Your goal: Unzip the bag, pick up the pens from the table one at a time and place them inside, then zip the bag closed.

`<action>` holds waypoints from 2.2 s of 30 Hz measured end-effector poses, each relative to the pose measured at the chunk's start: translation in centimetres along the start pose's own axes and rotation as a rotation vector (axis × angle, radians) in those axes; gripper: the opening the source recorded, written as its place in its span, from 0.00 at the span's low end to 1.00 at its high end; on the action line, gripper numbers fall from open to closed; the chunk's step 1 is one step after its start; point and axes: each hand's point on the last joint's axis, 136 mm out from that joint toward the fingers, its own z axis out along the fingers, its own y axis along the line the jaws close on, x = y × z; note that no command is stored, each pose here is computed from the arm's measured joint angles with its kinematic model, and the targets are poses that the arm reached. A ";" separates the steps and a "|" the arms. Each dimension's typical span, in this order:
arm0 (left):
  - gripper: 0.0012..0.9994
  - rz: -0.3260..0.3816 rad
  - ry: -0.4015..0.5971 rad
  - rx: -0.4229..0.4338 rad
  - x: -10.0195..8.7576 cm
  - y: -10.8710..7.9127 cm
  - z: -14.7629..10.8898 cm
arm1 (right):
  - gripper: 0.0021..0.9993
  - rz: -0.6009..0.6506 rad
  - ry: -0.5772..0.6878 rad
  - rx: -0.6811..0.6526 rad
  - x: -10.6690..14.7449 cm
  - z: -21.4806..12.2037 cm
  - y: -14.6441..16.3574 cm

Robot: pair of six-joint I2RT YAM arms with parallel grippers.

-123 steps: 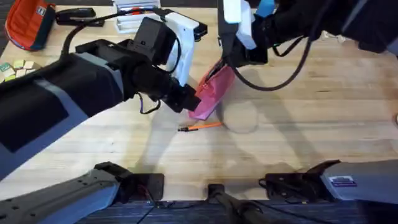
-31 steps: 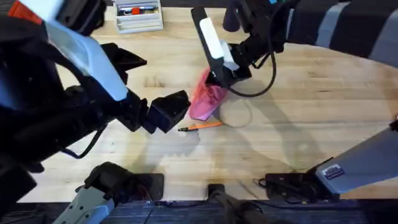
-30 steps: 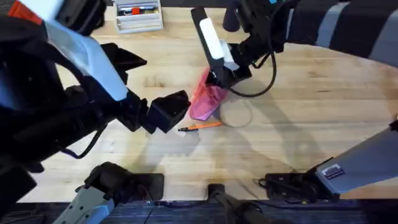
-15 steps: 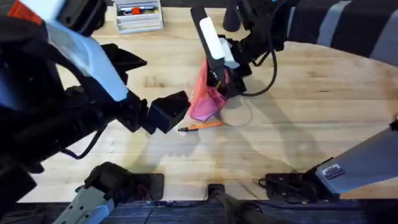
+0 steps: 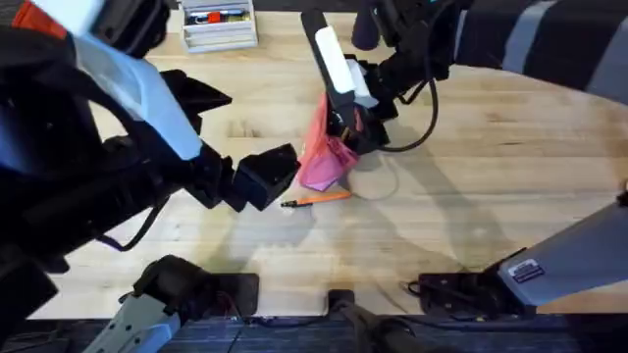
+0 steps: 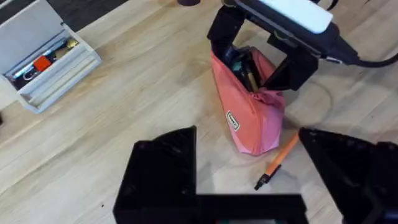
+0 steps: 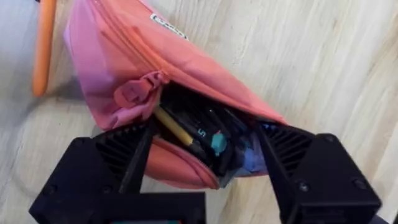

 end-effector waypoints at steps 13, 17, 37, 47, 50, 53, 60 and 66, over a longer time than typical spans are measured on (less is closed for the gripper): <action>0.99 0.000 0.002 0.000 0.0 0.0 0.0 | 1.00 0.131 -0.040 0.140 -3.2 -5.8 -1.2; 0.99 -0.001 0.006 0.001 0.2 0.0 0.0 | 1.00 0.245 -0.057 0.177 -3.6 -7.3 -1.5; 0.99 -0.001 0.006 0.001 0.2 0.0 0.0 | 1.00 0.558 -0.008 -0.014 -3.9 -11.4 6.4; 0.99 -0.001 0.006 0.001 0.1 0.0 0.0 | 1.00 0.548 -0.020 -0.070 -5.2 -11.1 7.6; 0.99 -0.001 0.006 0.001 0.1 0.0 0.0 | 1.00 0.546 -0.021 -0.066 -5.2 -11.2 7.6; 0.99 -0.001 0.006 0.001 0.1 0.0 0.0 | 1.00 0.539 -0.027 -0.051 -5.5 -11.9 7.9; 0.99 -0.001 0.006 0.001 0.1 0.0 0.0 | 1.00 0.493 -0.050 -0.013 -6.8 -13.3 8.9; 0.99 -0.001 0.006 0.001 0.1 0.0 0.0 | 1.00 0.439 -0.045 -0.119 -7.5 -9.9 12.6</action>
